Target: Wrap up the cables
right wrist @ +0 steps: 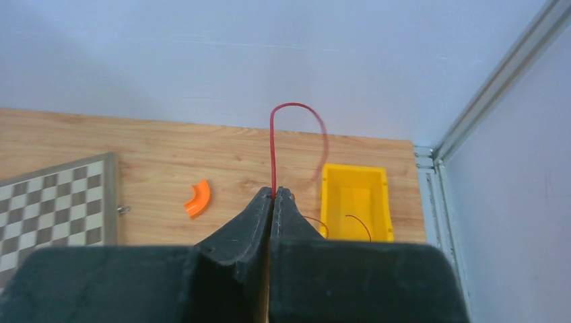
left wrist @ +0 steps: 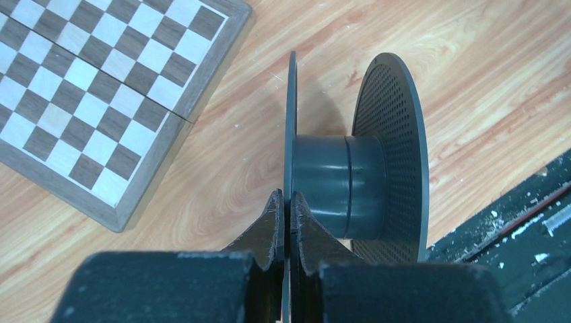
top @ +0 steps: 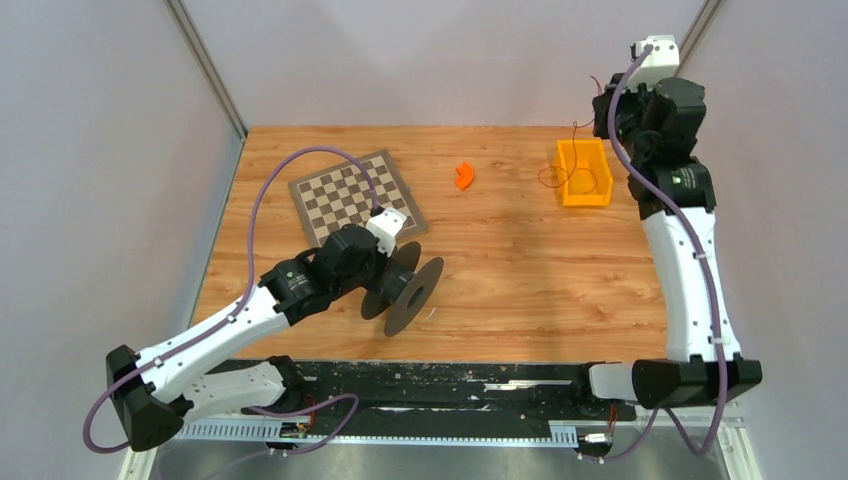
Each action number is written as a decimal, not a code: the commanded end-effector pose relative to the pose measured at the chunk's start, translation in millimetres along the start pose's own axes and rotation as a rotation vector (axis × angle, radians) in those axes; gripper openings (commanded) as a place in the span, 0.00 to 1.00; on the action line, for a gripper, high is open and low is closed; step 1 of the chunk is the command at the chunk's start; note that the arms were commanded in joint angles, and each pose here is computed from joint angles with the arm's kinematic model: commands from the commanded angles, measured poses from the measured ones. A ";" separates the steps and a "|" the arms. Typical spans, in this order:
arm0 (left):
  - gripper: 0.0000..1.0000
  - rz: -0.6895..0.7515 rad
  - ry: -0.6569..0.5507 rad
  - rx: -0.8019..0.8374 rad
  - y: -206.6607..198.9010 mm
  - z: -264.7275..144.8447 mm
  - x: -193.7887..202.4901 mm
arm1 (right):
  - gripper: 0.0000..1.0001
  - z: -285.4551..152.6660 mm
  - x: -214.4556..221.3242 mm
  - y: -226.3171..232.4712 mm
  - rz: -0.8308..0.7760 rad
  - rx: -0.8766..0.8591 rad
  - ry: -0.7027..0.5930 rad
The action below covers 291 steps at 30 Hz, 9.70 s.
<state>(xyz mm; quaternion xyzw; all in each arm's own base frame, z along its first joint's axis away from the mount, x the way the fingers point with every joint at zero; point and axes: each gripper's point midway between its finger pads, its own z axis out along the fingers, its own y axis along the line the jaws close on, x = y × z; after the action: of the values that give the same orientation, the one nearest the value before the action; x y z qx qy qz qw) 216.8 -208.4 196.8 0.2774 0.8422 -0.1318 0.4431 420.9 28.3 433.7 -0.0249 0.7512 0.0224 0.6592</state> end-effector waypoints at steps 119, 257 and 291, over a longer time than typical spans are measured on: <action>0.51 -0.240 -0.160 0.038 2.4 16.7 -15.9 | 0.00 -154.2 224.9 299.5 0.490 -1.351 0.273; 0.00 -0.306 -0.213 -0.033 31.7 24.2 -8.4 | 0.00 -159.8 243.3 333.0 0.656 -1.317 0.323; 0.00 -0.418 -0.390 -0.216 73.6 -74.7 -64.1 | 0.78 -183.4 275.7 309.1 0.255 -1.155 0.123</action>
<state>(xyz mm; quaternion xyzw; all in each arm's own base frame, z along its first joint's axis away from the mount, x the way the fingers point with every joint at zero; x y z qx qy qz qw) 233.3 -142.2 247.2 0.0644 0.8222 -0.1626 0.5417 174.8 312.1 175.6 -0.3061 0.6652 0.5141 0.4467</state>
